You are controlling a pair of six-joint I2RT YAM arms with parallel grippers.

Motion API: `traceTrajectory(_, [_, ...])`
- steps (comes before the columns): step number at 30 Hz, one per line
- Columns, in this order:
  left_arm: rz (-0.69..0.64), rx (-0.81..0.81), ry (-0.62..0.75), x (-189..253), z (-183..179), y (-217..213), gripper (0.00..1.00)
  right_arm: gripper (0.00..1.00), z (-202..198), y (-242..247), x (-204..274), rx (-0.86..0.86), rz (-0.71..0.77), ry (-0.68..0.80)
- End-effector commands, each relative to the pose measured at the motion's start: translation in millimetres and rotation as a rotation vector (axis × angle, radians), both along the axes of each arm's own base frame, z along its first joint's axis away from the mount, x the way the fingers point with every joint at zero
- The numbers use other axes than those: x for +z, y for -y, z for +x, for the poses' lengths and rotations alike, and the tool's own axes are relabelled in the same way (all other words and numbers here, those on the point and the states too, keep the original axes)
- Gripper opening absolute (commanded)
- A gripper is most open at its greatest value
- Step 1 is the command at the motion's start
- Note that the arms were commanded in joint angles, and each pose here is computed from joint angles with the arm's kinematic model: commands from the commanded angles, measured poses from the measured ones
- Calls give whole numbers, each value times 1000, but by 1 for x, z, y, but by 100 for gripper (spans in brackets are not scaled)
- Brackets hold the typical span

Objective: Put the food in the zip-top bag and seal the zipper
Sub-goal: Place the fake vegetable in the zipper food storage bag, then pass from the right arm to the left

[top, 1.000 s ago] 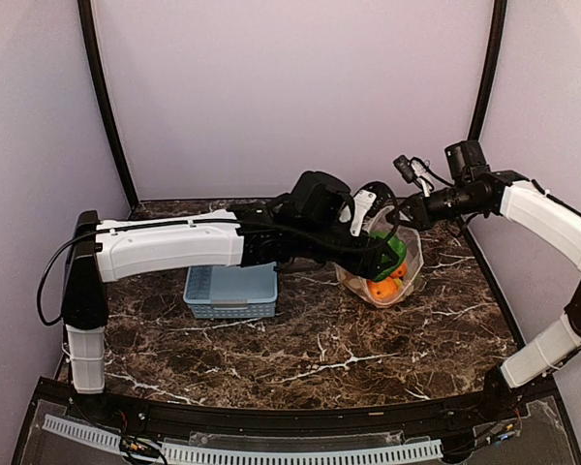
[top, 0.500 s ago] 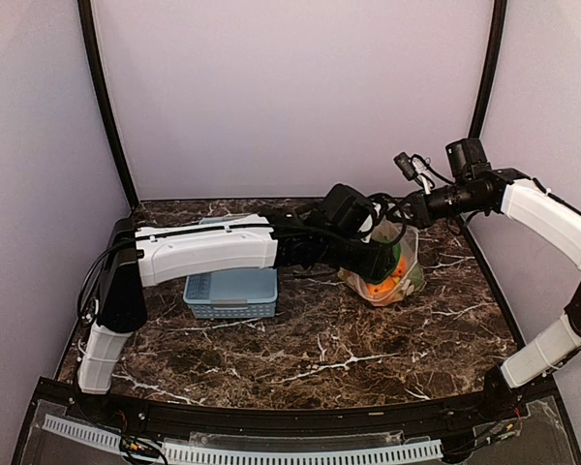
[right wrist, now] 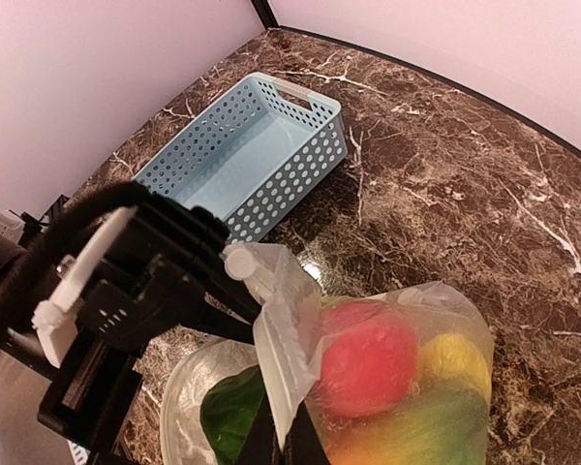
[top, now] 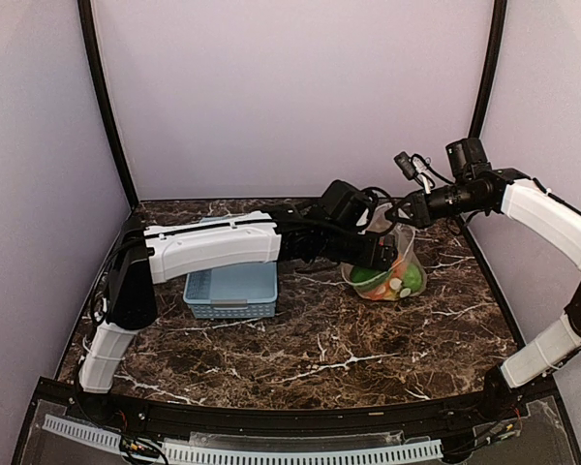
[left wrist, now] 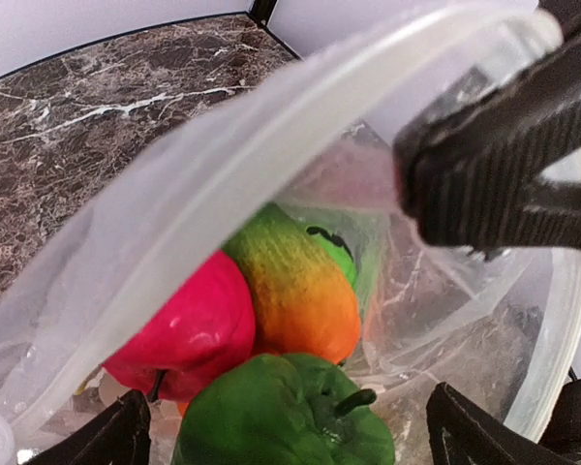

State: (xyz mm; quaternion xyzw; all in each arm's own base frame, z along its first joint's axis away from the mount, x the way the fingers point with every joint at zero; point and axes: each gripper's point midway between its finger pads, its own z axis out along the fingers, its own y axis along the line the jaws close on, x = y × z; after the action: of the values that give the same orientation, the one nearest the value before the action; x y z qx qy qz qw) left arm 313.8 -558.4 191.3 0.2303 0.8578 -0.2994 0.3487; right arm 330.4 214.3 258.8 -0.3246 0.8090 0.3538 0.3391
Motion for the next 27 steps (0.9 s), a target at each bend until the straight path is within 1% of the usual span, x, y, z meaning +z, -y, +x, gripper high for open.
traceTrajectory(1, [-103, -61, 55, 59, -4, 4, 99, 0, 1, -3, 16, 12, 25, 57])
traceTrajectory(4, [-134, -122, 91, 87, -14, 2, 99, 0, 2, -3, 13, 13, 16, 60])
traceTrajectory(5, [-147, -150, 118, 103, -20, -2, 99, 0, 2, -2, 12, 15, 15, 61])
traceTrajectory(6, [-143, -161, 129, 103, -22, -5, 99, 0, 2, -2, 12, 17, 14, 63])
traceTrajectory(7, [-176, -180, 182, 128, -27, -11, 99, 0, 2, -2, 12, 19, 13, 68])
traceTrajectory(8, [-151, -190, 185, 116, -29, -16, 99, 0, 1, -2, 11, 23, 11, 68])
traceTrajectory(9, [-192, -201, 251, 142, -33, -24, 99, 0, 1, -3, 11, 28, 8, 73])
traceTrajectory(10, [-153, -211, 246, 120, -36, -30, 99, 0, 0, -2, 11, 29, 5, 75])
traceTrajectory(11, [-190, -211, 321, 146, -39, -41, 99, 0, 0, -2, 10, 33, 1, 78])
traceTrajectory(12, [-142, -220, 313, 121, -42, -48, 99, 0, -2, -1, 9, 42, -4, 85])
traceTrajectory(13, [-153, -214, 375, 138, -44, -60, 99, 0, -4, -2, 9, 52, -6, 90])
traceTrajectory(15, [-104, -217, 412, 127, -47, -79, 99, 0, -8, -2, 8, 73, -10, 104])
traceTrajectory(17, [-46, -204, 432, 114, -49, -99, 99, 0, -11, -2, 8, 91, -15, 116])
traceTrajectory(19, [26, -217, 434, 84, -54, -116, 99, 0, -13, -2, 8, 100, -20, 120])
traceTrajectory(20, [33, -241, 456, 84, -58, -120, 99, 0, -13, -2, 8, 102, -21, 117])
traceTrajectory(21, [47, -263, 464, 72, -60, -123, 99, 0, -12, -2, 8, 104, -21, 114])
traceTrajectory(22, [52, -299, 484, 70, -65, -123, 99, 0, -12, -3, 8, 108, -21, 109])
traceTrajectory(25, [75, -340, 496, 52, -67, -121, 90, 0, -11, -5, 7, 117, -15, 93])
traceTrajectory(26, [87, -351, 505, 46, -66, -118, 84, 0, -11, -6, 8, 119, -11, 90])
traceTrajectory(27, [94, -357, 507, 41, -65, -116, 82, 0, -11, -7, 8, 124, -8, 84])
